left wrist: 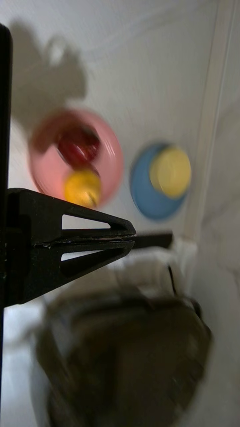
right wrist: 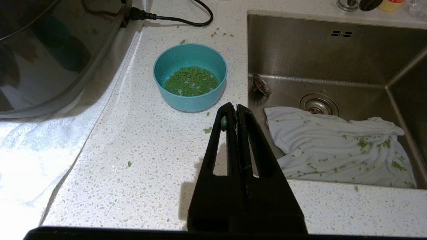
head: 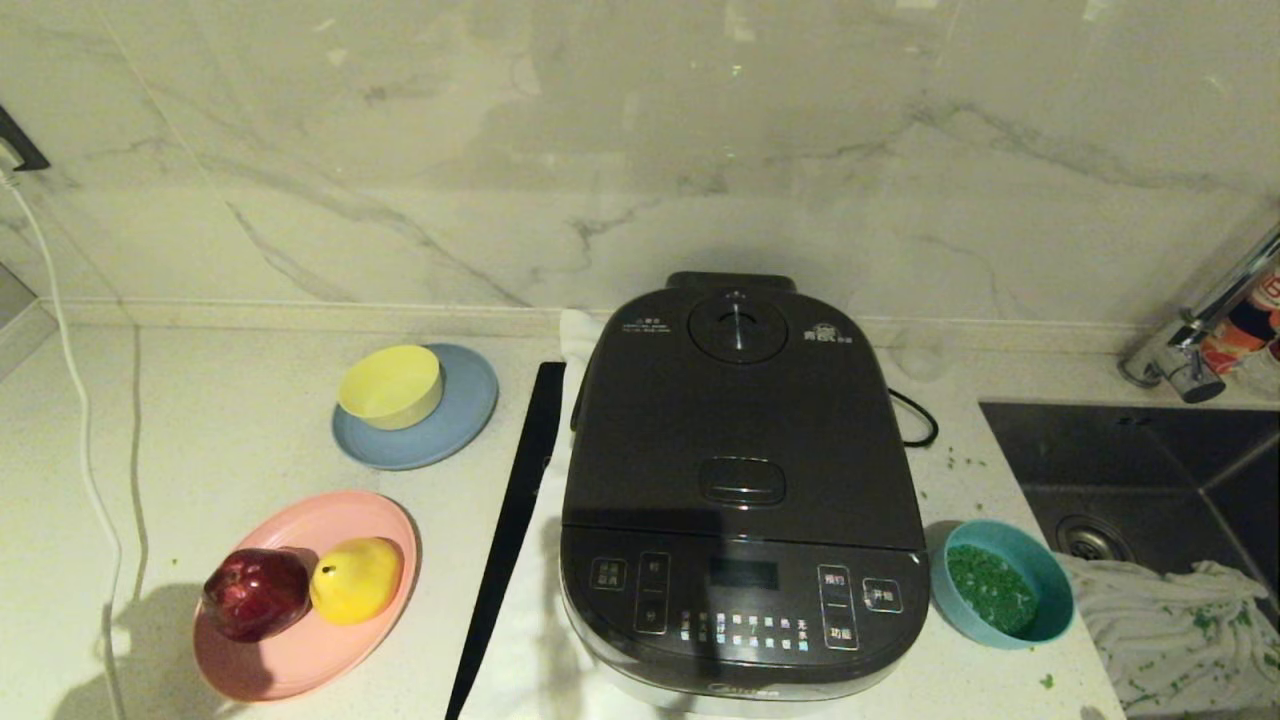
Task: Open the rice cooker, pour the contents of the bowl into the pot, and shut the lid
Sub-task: Open the rice cooker
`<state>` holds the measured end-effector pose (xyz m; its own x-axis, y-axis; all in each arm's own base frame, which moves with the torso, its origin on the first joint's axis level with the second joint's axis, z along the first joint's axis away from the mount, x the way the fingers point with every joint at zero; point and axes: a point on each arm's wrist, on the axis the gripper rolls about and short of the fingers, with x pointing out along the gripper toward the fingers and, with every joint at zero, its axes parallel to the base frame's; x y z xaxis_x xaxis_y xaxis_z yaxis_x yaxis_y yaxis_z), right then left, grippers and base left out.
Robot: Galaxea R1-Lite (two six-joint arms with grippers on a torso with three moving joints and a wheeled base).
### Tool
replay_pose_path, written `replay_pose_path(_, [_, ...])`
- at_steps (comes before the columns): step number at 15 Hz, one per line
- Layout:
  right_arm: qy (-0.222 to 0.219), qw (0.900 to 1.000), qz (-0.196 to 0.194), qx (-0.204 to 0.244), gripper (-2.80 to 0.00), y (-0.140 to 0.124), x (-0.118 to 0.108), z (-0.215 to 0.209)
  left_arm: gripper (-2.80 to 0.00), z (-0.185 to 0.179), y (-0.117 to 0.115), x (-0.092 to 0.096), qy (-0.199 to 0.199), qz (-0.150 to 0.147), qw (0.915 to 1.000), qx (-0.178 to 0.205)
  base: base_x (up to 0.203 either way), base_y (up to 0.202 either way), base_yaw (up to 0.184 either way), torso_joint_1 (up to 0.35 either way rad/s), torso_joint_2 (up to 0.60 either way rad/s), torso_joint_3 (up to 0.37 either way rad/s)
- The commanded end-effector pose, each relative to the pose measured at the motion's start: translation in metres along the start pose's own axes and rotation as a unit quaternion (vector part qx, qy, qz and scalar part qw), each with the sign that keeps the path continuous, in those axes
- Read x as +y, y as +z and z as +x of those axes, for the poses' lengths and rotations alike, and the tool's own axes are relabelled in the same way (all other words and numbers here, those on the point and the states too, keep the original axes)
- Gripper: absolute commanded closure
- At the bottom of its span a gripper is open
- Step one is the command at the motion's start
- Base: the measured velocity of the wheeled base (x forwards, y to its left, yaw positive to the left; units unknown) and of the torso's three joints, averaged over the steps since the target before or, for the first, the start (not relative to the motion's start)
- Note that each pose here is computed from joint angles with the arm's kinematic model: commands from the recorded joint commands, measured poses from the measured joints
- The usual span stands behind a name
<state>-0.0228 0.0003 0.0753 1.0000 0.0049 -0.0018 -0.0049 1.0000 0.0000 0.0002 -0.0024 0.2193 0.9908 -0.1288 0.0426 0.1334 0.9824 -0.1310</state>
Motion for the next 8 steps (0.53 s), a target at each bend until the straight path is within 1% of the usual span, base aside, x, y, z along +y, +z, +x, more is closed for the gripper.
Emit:
replay_pose_path(1, [0.001, 1.000, 0.000, 0.001, 0.00, 0.000, 0.000, 0.000, 0.00, 0.081, 0.037, 0.002, -0.020, -0.058, 0.9935, 0.096, 0.000, 0.000, 0.000, 0.000, 0.00, 0.000])
replay_pose_path(2, [0.000, 1.000, 0.000, 0.000, 0.00, 0.000, 0.000, 0.000, 0.00, 0.108, 0.048, 0.001, -0.037, -0.083, 0.9893, 0.115, 0.000, 0.000, 0.000, 0.000, 0.00, 0.000])
replay_pose_path(4, [0.000, 1.000, 0.000, 0.000, 0.00, 0.000, 0.000, 0.000, 0.00, 0.155, 0.062, -0.005, -0.079, -0.117, 0.9794, 0.144, 0.000, 0.000, 0.000, 0.000, 0.00, 0.000])
replay_pose_path(5, [0.000, 1.000, 0.000, 0.000, 0.00, 0.000, 0.000, 0.000, 0.00, 0.174, 0.068, -0.016, -0.116, -0.127, 0.9727, 0.155, 0.000, 0.000, 0.000, 0.000, 0.00, 0.000])
replay_pose_path(6, [0.001, 1.000, 0.000, 0.000, 0.00, 0.000, 0.000, 0.000, 0.00, 0.184, 0.072, -0.033, -0.160, -0.133, 0.9640, 0.165, 0.000, 0.000, 0.000, 0.000, 0.00, 0.000])
replay_pose_path(8, [0.000, 1.000, 0.000, 0.001, 0.00, 0.000, 0.000, 0.000, 0.00, 0.195, 0.072, -0.060, -0.223, -0.139, 0.9466, 0.187, 0.000, 0.000, 0.000, 0.000, 0.00, 0.000])
